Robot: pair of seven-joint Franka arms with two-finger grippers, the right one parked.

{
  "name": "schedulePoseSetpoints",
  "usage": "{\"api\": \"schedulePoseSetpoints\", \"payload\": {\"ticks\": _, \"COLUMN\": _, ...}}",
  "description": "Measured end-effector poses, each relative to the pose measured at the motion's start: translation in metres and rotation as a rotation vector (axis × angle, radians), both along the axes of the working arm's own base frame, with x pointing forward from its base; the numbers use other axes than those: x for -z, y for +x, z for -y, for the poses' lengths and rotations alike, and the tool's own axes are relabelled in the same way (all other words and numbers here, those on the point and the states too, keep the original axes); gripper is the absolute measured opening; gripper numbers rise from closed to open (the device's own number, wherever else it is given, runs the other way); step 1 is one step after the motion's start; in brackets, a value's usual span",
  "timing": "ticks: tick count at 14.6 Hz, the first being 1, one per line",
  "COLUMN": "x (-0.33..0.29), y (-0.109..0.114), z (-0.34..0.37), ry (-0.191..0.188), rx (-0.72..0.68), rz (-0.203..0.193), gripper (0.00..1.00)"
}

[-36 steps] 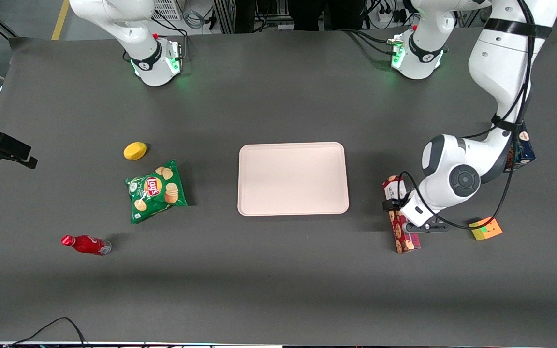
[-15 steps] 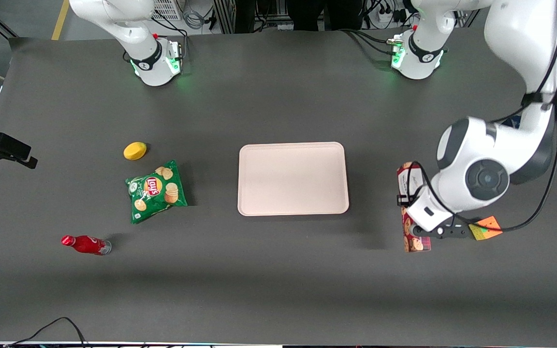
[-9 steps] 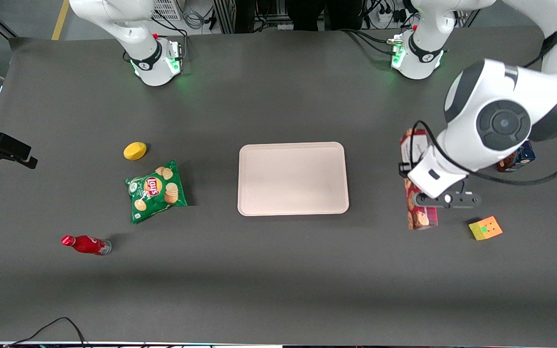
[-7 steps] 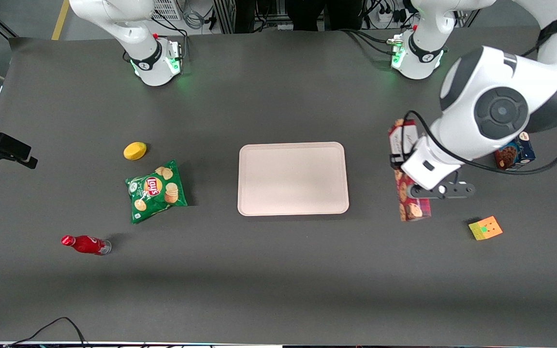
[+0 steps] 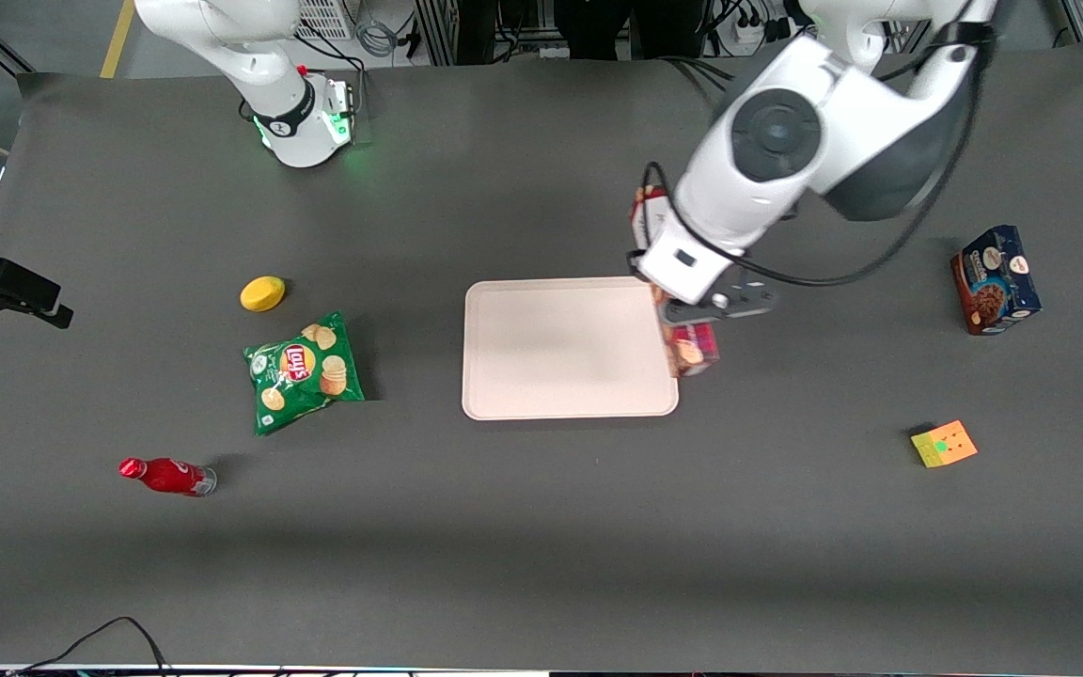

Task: Place red cookie box on tray
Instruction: 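Carry the red cookie box over the white tray with the left gripper, then lower the red cookie box onto the tray and lay it down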

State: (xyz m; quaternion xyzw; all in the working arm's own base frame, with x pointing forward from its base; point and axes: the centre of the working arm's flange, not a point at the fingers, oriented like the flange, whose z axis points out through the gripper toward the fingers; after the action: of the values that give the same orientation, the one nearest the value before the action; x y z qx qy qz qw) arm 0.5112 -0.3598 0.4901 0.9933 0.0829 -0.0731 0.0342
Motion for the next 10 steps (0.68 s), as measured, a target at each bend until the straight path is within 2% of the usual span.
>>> {"api": "schedulePoseSetpoints", "payload": {"ticks": 2, "x": 0.028, "y": -0.018, "z": 0.023, "ry": -0.01, "rx": 0.029, "rz": 0.021, "gripper": 0.26}}
{"api": "schedulePoseSetpoints", "payload": {"ticks": 6, "x": 0.1, "y": -0.035, "z": 0.031, "ry": 0.02, "rx": 0.098, "rz": 0.085, "gripper": 0.26}}
{"api": "schedulePoseSetpoints", "payload": {"ticks": 10, "x": 0.159, "y": -0.036, "z": 0.024, "ry": 0.011, "rx": 0.101, "rz": 0.078, "gripper": 0.26}}
